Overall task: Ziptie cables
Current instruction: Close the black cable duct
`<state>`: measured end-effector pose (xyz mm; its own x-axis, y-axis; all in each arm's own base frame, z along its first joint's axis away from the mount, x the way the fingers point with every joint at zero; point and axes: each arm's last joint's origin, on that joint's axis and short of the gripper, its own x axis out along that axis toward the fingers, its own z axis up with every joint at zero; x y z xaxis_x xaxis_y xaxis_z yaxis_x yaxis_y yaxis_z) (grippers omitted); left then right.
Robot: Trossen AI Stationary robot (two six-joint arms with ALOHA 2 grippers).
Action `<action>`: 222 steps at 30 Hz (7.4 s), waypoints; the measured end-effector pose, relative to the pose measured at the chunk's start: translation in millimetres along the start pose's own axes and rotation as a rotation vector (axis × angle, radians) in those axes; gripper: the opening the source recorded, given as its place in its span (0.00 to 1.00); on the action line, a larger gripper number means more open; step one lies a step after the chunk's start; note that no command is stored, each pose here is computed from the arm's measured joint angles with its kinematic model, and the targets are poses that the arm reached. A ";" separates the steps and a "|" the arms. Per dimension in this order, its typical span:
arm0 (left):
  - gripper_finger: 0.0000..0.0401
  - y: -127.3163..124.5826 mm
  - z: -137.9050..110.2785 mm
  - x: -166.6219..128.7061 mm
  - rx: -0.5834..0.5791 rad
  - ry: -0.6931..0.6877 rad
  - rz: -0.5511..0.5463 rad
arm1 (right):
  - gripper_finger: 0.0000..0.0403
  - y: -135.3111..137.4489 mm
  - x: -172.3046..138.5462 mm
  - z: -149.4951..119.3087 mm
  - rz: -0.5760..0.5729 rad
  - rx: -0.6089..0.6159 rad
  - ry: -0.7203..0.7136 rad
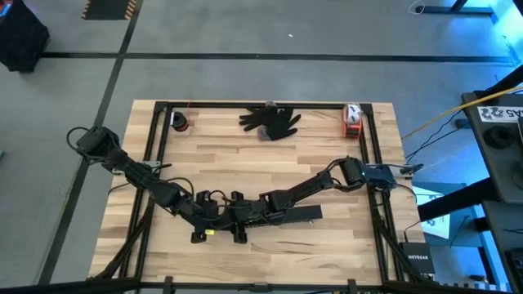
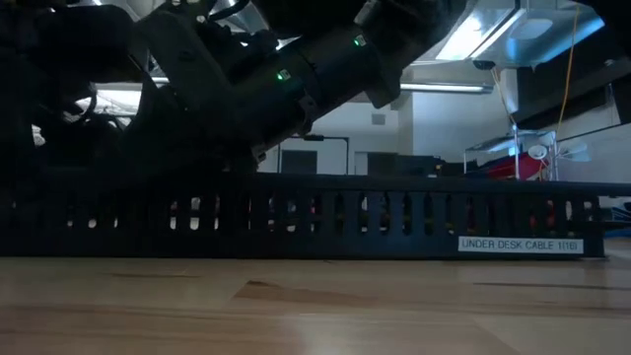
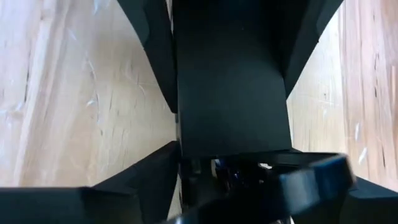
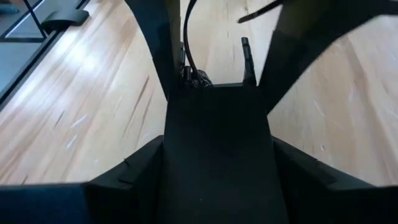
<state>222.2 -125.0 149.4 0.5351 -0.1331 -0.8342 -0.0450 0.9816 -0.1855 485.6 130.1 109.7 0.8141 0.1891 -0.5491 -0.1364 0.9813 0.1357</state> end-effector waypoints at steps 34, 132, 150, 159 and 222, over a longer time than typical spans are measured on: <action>0.49 -16.5 -13.9 -17.1 0.009 0.050 0.140 | 0.57 -1.8 1.7 -1.5 -0.015 0.020 -0.012; 0.59 -14.5 -19.9 -13.7 0.019 0.036 0.020 | 0.57 4.3 11.7 6.9 0.001 0.019 -0.012; 0.68 -4.3 -5.0 -6.7 -0.033 -0.033 0.033 | 0.57 0.4 11.8 10.0 -0.026 0.013 -0.035; 0.71 -12.1 0.5 -31.0 0.003 0.047 -0.005 | 0.57 -0.2 11.4 8.6 -0.022 0.004 -0.004; 0.59 -6.2 -35.1 -26.0 -0.070 -0.045 0.045 | 0.57 0.2 14.8 5.1 -0.005 0.011 -0.008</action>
<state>178.9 -132.4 154.0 0.5686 -0.0808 -0.8187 -0.1280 0.9744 -0.1850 500.4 132.9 105.8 0.8193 0.1835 -0.5433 -0.1257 0.9818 0.1421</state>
